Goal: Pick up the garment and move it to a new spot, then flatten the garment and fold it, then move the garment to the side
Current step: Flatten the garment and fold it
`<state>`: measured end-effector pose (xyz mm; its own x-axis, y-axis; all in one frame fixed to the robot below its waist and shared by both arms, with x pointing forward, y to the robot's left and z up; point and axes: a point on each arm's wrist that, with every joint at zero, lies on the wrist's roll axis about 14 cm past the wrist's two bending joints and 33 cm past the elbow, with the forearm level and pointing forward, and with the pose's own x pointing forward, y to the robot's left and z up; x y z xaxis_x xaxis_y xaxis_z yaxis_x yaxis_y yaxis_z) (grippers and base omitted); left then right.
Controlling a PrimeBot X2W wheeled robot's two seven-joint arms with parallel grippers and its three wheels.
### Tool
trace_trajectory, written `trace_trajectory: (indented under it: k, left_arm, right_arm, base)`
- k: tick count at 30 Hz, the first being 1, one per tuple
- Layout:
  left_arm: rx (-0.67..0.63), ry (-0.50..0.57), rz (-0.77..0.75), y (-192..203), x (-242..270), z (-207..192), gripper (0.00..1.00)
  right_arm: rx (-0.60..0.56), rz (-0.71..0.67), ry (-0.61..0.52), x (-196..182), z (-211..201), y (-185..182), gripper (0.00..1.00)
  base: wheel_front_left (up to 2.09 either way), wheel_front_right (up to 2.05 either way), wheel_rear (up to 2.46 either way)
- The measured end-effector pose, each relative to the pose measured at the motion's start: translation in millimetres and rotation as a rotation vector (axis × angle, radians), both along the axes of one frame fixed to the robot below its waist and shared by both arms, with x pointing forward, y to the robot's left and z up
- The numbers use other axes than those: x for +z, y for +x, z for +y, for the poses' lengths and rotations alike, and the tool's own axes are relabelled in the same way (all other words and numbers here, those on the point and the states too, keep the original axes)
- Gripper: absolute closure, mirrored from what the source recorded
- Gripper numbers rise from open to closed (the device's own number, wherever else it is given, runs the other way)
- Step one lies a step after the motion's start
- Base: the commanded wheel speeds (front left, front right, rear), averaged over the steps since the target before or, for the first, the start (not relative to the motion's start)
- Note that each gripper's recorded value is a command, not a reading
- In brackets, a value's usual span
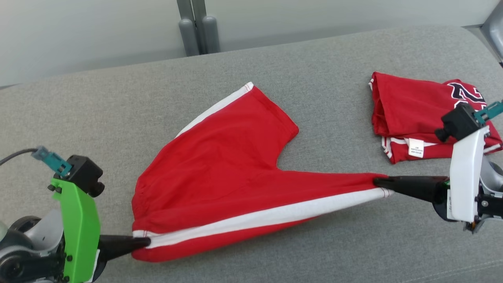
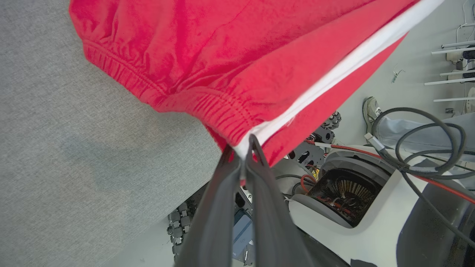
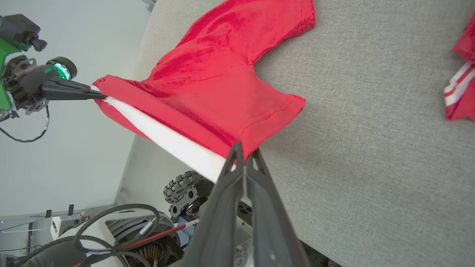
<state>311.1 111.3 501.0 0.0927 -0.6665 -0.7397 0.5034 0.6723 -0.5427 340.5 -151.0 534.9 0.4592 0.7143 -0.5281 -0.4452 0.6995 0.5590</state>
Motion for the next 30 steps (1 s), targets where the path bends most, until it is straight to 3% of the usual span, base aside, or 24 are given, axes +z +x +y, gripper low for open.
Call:
trace_trajectory:
  k: [4, 12, 17, 30]
  left_arm:
    - [0.003, -0.017, 0.030, 14, 3, -5, 1.00]
    - [0.054, -0.087, 0.086, 61, 8, -11, 1.00]
    - [0.104, -0.095, 0.121, 84, -2, -4, 1.00]
    - [0.268, -0.107, 0.172, 111, -30, 23, 1.00]
  right_arm:
    - [0.002, 0.018, -0.016, 0, -1, 25, 1.00]
    - [-0.021, 0.010, -0.038, 0, 2, 109, 1.00]
    - [0.004, 0.018, -0.038, -10, 21, 154, 1.00]
    - [0.086, 0.069, -0.061, -47, 80, 229, 1.00]
  base:
    - [0.00, 0.00, 0.00]
    - [0.00, 0.00, 0.00]
    - [0.00, 0.00, 0.00]
    - [0.00, 0.00, 0.00]
